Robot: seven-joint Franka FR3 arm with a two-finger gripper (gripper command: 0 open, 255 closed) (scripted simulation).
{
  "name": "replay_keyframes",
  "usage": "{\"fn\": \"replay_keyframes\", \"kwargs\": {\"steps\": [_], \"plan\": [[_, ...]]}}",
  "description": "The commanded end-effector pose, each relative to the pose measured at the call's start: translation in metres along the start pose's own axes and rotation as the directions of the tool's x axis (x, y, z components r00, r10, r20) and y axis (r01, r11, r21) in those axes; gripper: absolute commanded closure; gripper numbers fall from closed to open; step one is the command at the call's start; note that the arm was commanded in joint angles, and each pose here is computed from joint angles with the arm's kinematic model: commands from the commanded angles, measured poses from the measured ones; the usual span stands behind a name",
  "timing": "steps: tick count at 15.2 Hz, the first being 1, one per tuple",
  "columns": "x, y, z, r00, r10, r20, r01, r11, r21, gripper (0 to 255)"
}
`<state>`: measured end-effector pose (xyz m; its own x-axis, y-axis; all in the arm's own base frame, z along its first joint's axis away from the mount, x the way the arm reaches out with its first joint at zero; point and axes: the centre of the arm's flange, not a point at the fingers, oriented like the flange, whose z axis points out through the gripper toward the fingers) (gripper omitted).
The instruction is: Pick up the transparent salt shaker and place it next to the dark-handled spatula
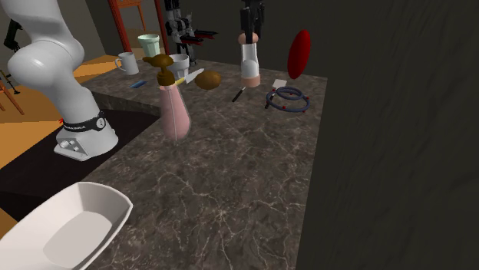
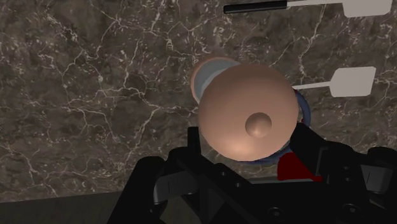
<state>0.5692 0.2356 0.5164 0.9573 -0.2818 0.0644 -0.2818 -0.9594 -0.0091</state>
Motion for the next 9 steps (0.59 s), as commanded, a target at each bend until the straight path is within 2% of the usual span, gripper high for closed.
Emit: {"fn": "replay_keyframes", "kwargs": {"steps": [1,9], "plan": [[-0.001,0.001,0.01,1.0,0.0,-0.001,0.0,1.0,0.001,255],[-0.003,0.001,0.052,1.0,0.0,-0.001,0.0,1.0,0.001,255]]}}
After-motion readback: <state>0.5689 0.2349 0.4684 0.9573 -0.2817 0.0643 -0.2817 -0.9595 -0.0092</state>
